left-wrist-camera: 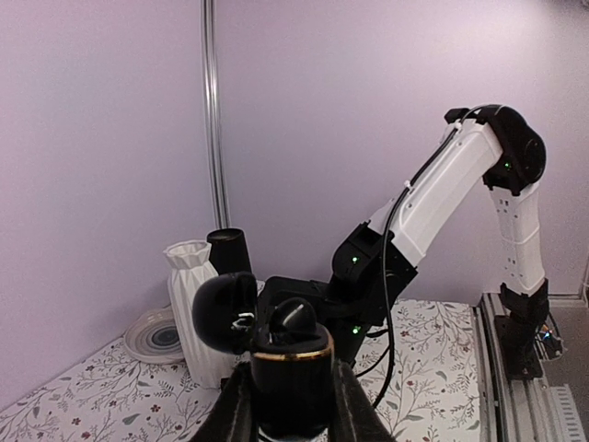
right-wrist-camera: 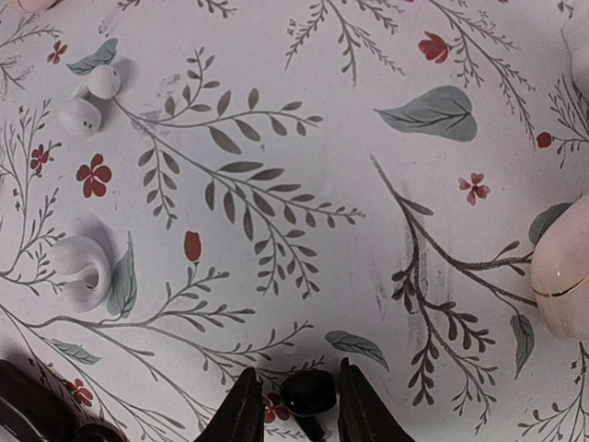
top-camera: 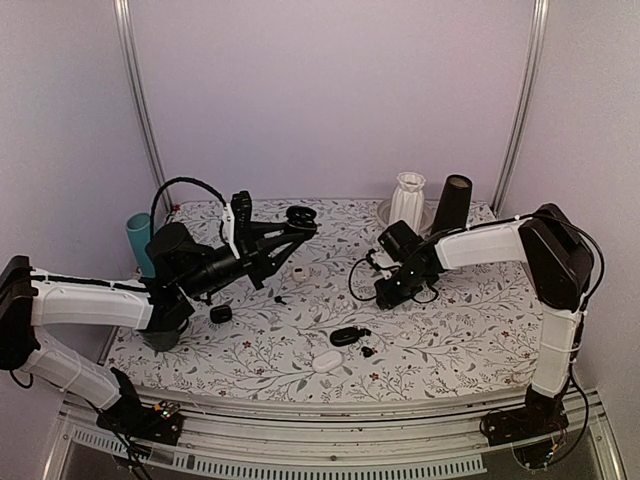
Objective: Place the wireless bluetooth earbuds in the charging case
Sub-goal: Pick up the right earbud from the center of the board.
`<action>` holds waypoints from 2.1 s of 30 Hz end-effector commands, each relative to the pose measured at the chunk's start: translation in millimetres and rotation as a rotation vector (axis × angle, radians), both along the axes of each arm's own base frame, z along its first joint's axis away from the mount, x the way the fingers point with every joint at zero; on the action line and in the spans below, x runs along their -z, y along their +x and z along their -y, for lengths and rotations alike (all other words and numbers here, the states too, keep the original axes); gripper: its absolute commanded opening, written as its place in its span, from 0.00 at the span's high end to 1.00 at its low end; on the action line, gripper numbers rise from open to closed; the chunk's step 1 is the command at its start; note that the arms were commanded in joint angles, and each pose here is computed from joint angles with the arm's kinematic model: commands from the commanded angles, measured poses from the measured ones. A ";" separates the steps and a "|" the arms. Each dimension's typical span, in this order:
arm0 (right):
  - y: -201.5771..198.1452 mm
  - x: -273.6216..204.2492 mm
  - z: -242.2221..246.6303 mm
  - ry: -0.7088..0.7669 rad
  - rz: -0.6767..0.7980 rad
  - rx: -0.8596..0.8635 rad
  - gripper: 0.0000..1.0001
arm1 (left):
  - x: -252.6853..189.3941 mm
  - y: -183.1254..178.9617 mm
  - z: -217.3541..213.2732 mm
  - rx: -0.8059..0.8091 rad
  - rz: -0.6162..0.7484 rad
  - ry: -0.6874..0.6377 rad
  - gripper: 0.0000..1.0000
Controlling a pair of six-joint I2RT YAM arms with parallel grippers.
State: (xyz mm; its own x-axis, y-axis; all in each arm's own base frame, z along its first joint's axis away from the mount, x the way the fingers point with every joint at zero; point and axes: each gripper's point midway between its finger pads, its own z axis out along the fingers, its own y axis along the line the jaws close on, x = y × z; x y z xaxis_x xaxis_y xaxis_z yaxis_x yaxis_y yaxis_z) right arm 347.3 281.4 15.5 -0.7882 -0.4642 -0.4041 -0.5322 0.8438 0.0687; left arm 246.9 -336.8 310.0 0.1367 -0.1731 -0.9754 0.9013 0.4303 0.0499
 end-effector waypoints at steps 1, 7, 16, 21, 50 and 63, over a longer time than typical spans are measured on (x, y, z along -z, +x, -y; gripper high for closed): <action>-0.9 10.3 3.9 -0.044 -0.024 -0.038 0.72 | -3.6 5.7 -2.1 -0.013 -0.002 -0.007 1.00; -4.6 14.5 7.2 -0.071 -0.037 -0.068 0.73 | -3.3 6.7 -1.1 -0.012 -0.005 -0.008 1.00; -8.4 19.6 9.1 -0.083 -0.058 -0.077 0.79 | -4.1 8.2 1.4 -0.007 -0.005 -0.007 1.00; -10.0 16.7 4.0 -0.054 -0.068 -0.077 0.89 | -3.5 8.9 2.1 -0.008 -0.008 -0.008 1.00; 3.4 -134.1 -30.5 0.401 0.127 0.097 0.94 | 11.8 37.3 2.4 -0.107 -0.087 -0.104 1.00; -17.9 -268.1 -31.2 0.755 0.329 0.089 0.94 | 20.0 48.9 31.3 -0.106 -0.098 -0.123 1.00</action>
State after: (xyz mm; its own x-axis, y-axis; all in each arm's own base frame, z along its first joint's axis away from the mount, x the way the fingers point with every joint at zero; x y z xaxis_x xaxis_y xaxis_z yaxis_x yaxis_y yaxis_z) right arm 335.4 308.3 245.9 -0.6449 -0.0163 -0.7641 -0.5267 0.7340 0.4289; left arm 295.4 -358.2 274.1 0.0347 -0.2274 -0.9732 0.8453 0.5262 -0.0928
